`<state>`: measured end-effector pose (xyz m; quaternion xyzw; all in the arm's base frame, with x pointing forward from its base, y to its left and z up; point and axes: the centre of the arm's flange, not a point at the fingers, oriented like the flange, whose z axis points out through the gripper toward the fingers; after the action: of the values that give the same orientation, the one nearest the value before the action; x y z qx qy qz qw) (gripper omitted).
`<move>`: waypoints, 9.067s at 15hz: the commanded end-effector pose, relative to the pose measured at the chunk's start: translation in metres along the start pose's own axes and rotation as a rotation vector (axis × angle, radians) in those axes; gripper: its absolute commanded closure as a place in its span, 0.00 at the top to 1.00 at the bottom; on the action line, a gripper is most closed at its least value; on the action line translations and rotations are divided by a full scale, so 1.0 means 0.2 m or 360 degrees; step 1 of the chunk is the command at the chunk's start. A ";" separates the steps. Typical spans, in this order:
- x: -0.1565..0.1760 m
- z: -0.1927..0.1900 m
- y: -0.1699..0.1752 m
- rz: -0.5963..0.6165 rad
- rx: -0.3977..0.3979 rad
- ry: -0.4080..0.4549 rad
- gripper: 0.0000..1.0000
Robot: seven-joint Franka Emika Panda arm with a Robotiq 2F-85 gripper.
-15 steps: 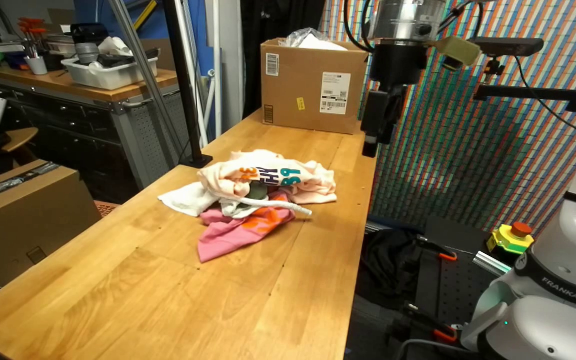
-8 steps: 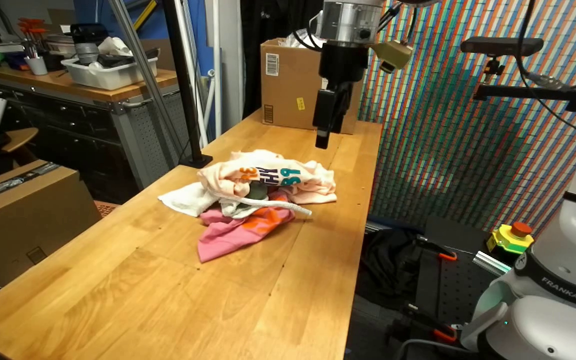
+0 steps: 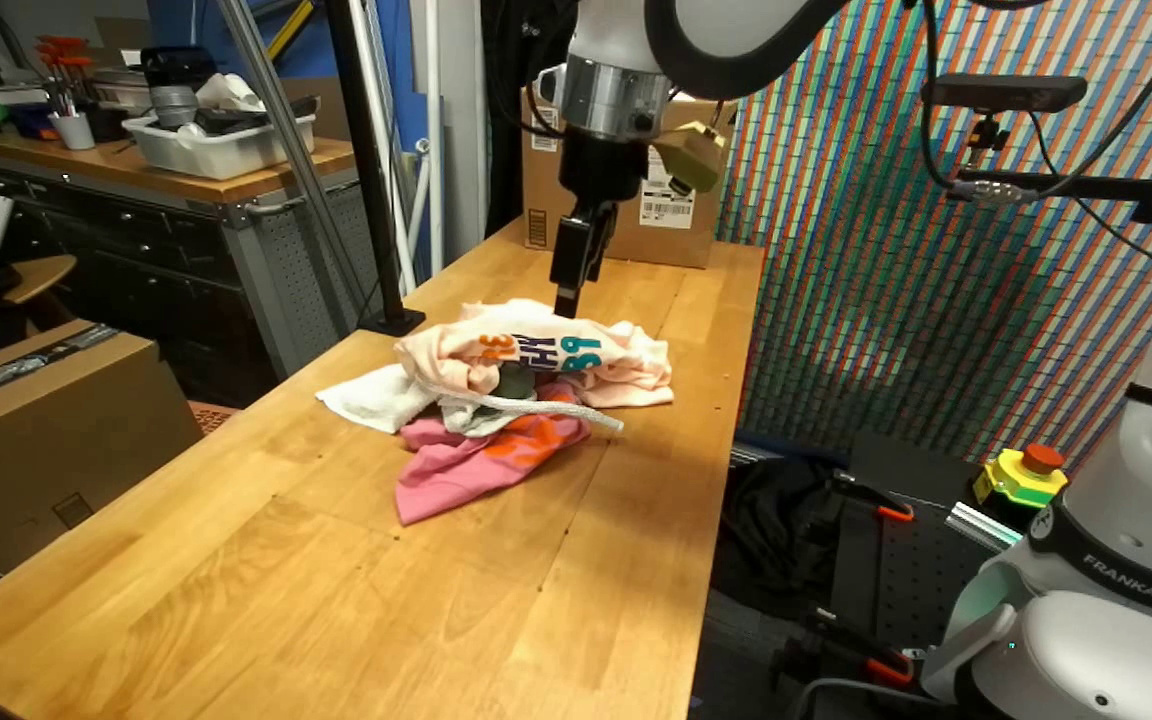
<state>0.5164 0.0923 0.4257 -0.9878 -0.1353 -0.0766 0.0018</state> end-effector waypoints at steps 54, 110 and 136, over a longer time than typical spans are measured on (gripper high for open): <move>0.28 -0.05 0.58 0.0500 -0.0755 0.0643 0.04; 0.21 0.32 -0.15 0.0434 -0.0634 0.0366 1.00; 0.22 0.74 -0.48 0.0404 -0.0481 0.0245 1.00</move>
<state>0.5430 0.2012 0.2838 -0.9809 0.0095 -0.1528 -0.1200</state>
